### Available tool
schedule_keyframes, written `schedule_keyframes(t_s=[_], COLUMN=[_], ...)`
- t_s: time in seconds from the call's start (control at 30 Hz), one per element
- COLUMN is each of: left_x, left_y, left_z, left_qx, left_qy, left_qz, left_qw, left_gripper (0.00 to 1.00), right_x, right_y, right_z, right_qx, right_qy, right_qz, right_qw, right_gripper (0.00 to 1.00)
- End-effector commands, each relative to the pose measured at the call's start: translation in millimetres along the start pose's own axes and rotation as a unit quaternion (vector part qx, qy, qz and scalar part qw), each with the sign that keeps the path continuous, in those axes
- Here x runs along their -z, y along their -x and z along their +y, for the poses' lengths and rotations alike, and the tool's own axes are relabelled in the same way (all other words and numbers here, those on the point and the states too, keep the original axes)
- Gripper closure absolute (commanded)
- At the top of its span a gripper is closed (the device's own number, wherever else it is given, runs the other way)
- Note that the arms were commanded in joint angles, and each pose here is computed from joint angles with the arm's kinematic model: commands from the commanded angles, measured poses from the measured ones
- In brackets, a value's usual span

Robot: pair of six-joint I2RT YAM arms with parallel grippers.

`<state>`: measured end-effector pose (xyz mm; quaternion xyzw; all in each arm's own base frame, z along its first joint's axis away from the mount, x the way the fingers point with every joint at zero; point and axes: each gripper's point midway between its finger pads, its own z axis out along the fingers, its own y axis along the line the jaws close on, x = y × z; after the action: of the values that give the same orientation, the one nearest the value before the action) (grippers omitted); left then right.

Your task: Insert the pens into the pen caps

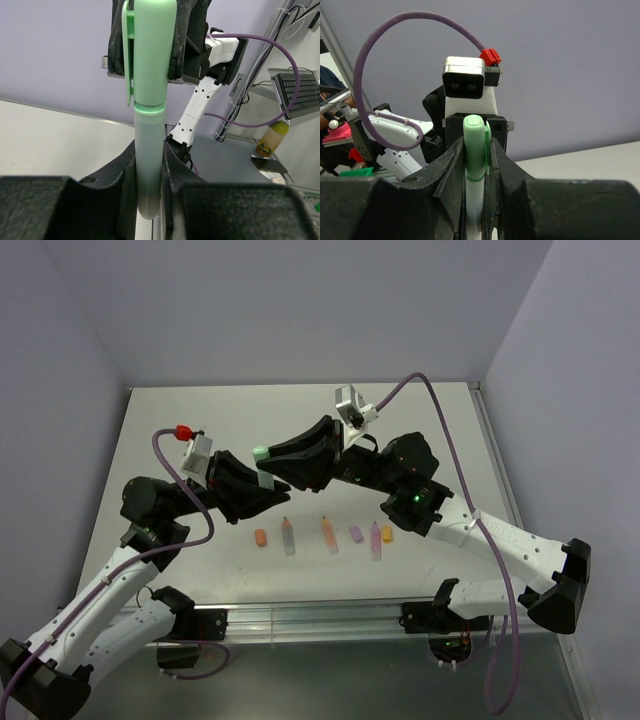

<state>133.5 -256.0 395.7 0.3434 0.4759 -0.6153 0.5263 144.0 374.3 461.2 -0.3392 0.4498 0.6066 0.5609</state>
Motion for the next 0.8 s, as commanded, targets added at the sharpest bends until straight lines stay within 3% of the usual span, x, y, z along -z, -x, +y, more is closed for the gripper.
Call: schedule_keyframes(t_s=[0.0,0.77], left_x=[-4.8,-2.9], left_y=[79.5,80.9], left_z=[11.6,12.3], left_qx=[-0.056,-0.064], left_qy=[0.073,0.081], left_qz=[-0.13,-0.132], left_qw=[0.987,0.986], left_gripper=[1.0,1.0], right_x=[26.1,30.4], right_y=[-107.9,-103.1], right_z=[55.2,52.5], right_qx=[-0.116,-0.088], right_qy=[0.11,0.101], right_qz=[0.196,0.192], right_qw=[0.968,0.972], right_gripper=[0.75,0.46])
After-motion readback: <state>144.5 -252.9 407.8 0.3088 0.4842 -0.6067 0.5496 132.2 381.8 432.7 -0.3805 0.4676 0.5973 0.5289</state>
